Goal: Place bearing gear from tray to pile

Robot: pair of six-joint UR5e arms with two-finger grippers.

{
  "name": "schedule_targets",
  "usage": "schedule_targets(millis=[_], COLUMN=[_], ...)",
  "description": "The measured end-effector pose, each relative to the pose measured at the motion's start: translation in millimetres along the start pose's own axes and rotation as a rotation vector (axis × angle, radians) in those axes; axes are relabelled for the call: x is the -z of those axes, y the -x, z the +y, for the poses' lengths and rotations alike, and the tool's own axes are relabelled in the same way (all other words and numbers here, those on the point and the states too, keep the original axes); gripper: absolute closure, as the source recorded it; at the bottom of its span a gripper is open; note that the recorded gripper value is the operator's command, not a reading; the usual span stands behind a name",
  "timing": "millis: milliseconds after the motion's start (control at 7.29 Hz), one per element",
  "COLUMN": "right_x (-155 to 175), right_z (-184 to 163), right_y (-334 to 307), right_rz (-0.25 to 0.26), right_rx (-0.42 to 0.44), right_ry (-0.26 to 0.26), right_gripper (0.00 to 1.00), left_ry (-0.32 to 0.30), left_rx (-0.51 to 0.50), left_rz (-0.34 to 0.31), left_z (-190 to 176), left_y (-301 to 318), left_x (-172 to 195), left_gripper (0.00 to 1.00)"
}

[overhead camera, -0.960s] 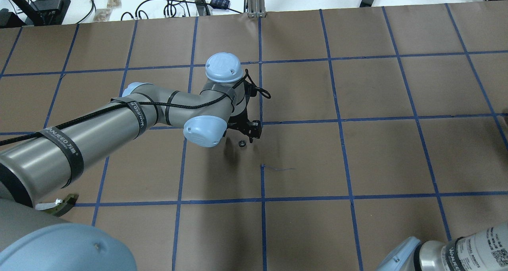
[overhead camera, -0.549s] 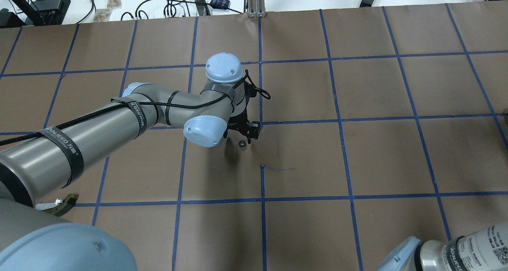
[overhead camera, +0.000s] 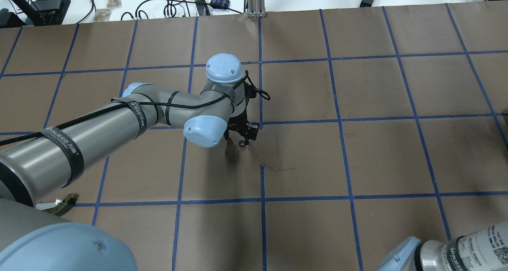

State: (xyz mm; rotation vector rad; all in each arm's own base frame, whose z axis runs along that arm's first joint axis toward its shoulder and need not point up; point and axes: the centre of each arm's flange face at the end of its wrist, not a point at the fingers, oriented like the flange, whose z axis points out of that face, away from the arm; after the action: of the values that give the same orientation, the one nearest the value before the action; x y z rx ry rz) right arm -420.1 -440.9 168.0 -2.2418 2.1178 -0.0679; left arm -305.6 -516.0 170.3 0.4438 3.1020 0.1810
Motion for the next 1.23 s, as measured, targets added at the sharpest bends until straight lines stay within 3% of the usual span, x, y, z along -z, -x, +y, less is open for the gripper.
schedule_targets(millis=[137,411,823,1234], right_x=[-0.9,-0.8,4.9,42.4], right_z=[-0.7,-0.4,1.8,-7.0], right_y=[0.5,1.3,0.9,-0.7], right_rz=[-0.001,-0.007,-0.003,0.032], right_rx=[0.0,-0.002,-0.012,-0.044], right_ry=[0.0,0.006,0.02,0.068], right_gripper=[0.3,0.59,0.86,0.91], left_ry=[0.006,0.023,0.027,0.022], left_rx=[-0.002,-0.004,-0.004,0.063], left_rz=[0.0,0.001,-0.005,-0.003], left_z=[0.7,2.4,2.5,-11.9], left_y=[-0.4,-0.6,1.1,49.4], left_x=[-0.6,-2.1,3.3,46.2], left_gripper=[0.97,1.0,1.0,1.0])
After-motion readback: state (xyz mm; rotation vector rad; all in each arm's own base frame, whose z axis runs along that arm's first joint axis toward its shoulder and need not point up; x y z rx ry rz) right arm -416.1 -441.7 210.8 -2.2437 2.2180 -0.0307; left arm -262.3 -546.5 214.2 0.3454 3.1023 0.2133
